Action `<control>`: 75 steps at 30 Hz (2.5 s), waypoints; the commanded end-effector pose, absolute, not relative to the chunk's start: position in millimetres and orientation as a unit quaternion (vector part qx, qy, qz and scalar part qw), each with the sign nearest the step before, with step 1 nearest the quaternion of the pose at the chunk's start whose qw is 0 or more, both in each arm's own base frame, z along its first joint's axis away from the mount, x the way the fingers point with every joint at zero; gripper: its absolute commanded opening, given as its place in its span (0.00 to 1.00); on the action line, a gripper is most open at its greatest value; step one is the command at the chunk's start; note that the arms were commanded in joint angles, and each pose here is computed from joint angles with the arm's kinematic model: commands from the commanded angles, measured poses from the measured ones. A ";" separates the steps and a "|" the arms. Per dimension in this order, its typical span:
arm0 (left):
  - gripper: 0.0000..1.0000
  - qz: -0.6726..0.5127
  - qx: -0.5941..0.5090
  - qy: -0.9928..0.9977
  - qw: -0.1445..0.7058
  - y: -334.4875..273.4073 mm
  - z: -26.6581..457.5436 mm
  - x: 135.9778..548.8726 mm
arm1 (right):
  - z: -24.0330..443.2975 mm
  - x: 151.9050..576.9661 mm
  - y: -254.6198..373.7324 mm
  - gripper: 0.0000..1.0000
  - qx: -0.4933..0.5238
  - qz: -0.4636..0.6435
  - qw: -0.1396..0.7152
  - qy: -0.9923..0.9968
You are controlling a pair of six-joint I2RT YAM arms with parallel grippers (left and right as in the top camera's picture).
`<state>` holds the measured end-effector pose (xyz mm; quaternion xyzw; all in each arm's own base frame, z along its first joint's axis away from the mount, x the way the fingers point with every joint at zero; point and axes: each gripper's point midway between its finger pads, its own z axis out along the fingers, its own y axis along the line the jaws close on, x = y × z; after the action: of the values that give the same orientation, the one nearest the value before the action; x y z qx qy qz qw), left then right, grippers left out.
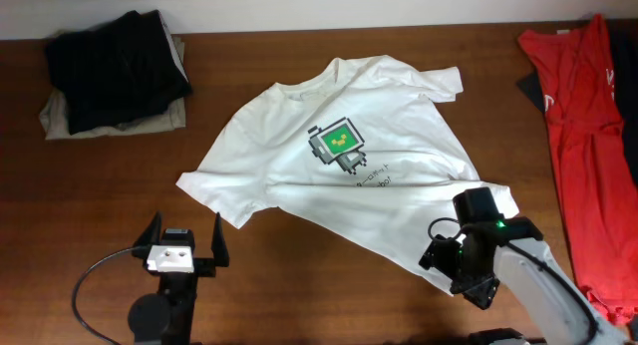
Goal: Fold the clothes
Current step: 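Grasp the T-shirt's left and right edges with both grippers, then pull the T-shirt apart with both grippers to spread it flat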
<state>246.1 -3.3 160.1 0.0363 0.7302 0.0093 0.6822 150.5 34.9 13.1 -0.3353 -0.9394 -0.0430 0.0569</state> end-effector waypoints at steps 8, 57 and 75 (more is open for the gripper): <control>0.99 0.010 0.047 0.730 0.681 -5.8 158.4 245.9 | -6.2 142.5 43.8 0.93 -0.425 -0.036 0.117 -0.897; 0.99 -0.055 -0.070 0.996 -0.003 10.1 30.2 307.4 | 51.7 210.3 9.1 0.04 -0.422 -0.070 -0.037 -0.903; 0.80 0.004 -0.113 0.993 0.036 58.1 -10.1 340.6 | 52.5 216.3 8.9 0.05 -0.421 -0.075 -0.048 -0.903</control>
<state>342.4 55.5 -1.3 -0.1087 0.9930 -0.0025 0.0460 212.9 11.1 50.2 -0.4187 -0.9041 -0.0762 -0.0395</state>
